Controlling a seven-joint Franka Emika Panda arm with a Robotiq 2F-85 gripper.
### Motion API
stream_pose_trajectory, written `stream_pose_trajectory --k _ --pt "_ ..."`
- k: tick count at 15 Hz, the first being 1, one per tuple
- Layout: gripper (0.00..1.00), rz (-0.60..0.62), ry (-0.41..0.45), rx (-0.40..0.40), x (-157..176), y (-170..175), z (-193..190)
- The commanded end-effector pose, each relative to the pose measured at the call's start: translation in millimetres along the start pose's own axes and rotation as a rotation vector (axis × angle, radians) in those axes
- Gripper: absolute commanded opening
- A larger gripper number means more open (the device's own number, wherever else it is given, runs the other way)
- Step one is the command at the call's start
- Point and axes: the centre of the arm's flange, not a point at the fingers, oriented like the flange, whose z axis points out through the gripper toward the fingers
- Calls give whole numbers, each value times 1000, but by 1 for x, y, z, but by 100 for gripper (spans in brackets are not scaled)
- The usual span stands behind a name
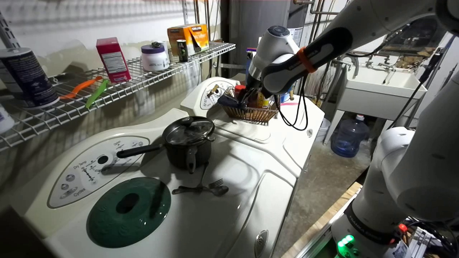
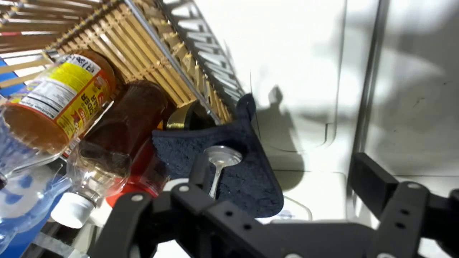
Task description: Put one spoon in the basket
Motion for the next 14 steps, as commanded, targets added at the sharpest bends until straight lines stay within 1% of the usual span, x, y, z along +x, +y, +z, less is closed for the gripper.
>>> stream_pose_trajectory --k 1,4,6,8,9,11,14 --pt "100 -5 -102 47 -44 -31 -63" --pt "100 -38 -181 96 -66 -51 -93" --pt "100 -59 -212 163 -80 -62 -111" --pt "100 -105 -198 229 -92 -68 -123" --pt "100 -76 -204 170 -69 -72 -100" --pt "100 -97 -191 201 -78 -73 -112" --pt "100 -102 -187 208 -83 -73 -115"
